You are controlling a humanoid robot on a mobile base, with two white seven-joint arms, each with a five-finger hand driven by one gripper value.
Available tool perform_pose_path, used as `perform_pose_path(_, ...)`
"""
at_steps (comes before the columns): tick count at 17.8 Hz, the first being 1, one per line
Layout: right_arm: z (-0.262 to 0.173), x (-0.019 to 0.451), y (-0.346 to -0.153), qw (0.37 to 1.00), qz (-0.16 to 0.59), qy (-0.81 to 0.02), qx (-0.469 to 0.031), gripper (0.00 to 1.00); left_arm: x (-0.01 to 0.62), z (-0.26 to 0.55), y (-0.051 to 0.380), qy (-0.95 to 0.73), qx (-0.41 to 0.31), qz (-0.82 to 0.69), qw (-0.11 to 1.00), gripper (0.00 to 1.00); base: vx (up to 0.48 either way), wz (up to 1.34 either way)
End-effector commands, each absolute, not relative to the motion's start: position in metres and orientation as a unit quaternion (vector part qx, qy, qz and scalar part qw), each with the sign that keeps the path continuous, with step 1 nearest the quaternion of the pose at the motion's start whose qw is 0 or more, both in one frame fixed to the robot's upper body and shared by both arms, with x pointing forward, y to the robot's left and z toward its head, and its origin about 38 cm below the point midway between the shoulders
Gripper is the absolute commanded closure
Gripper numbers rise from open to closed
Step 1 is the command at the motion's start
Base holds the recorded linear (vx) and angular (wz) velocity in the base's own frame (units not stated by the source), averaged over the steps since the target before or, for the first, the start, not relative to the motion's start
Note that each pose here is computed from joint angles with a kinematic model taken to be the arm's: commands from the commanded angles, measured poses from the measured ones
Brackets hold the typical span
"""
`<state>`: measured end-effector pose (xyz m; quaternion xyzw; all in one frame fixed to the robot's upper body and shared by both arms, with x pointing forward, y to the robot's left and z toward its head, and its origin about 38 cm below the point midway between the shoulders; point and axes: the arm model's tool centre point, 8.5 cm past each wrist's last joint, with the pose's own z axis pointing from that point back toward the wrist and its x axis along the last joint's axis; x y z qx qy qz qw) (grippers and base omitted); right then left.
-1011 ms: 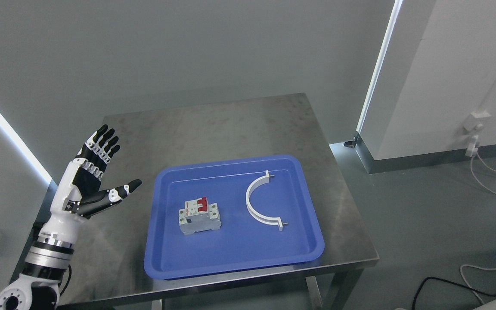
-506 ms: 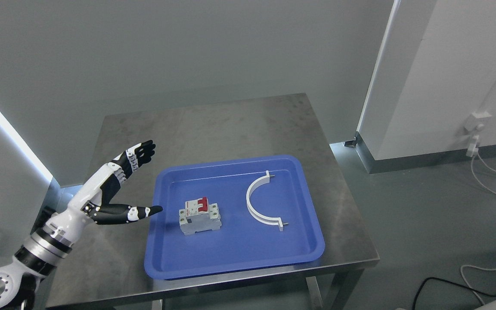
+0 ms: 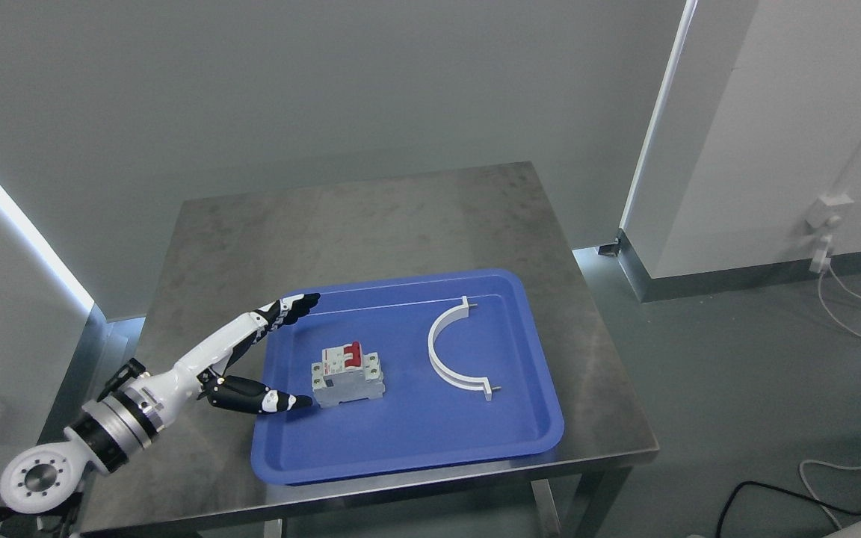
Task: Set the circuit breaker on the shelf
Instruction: 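Close the left hand fingers around the circuit breaker, then lift the circuit breaker out of the tray with the left hand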
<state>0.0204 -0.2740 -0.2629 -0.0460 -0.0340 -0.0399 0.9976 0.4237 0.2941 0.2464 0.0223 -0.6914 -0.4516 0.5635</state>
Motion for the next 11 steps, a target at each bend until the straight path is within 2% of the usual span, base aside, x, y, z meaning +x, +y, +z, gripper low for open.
perform_pose_path(1,-0.262,0.02,-0.285,0.997,-0.039,-0.034,-0.054,0.0,0.433,0.241,0.259,-0.657,0.035,-0.498,0.565,0.13,0.0,0.0)
perform_pose_path(8,-0.262,0.021,-0.285,0.997,-0.039,-0.035,-0.054,0.0,0.432,0.23,0.236,-0.647,-0.008,-0.499,0.576,0.22,0.0,0.0)
perform_pose_path(11,-0.262,0.021,-0.285,0.997,-0.039,-0.035,-0.054,0.0,0.434,0.237,0.242,-0.656,-0.002,-0.49,0.575,0.37,0.0,0.0)
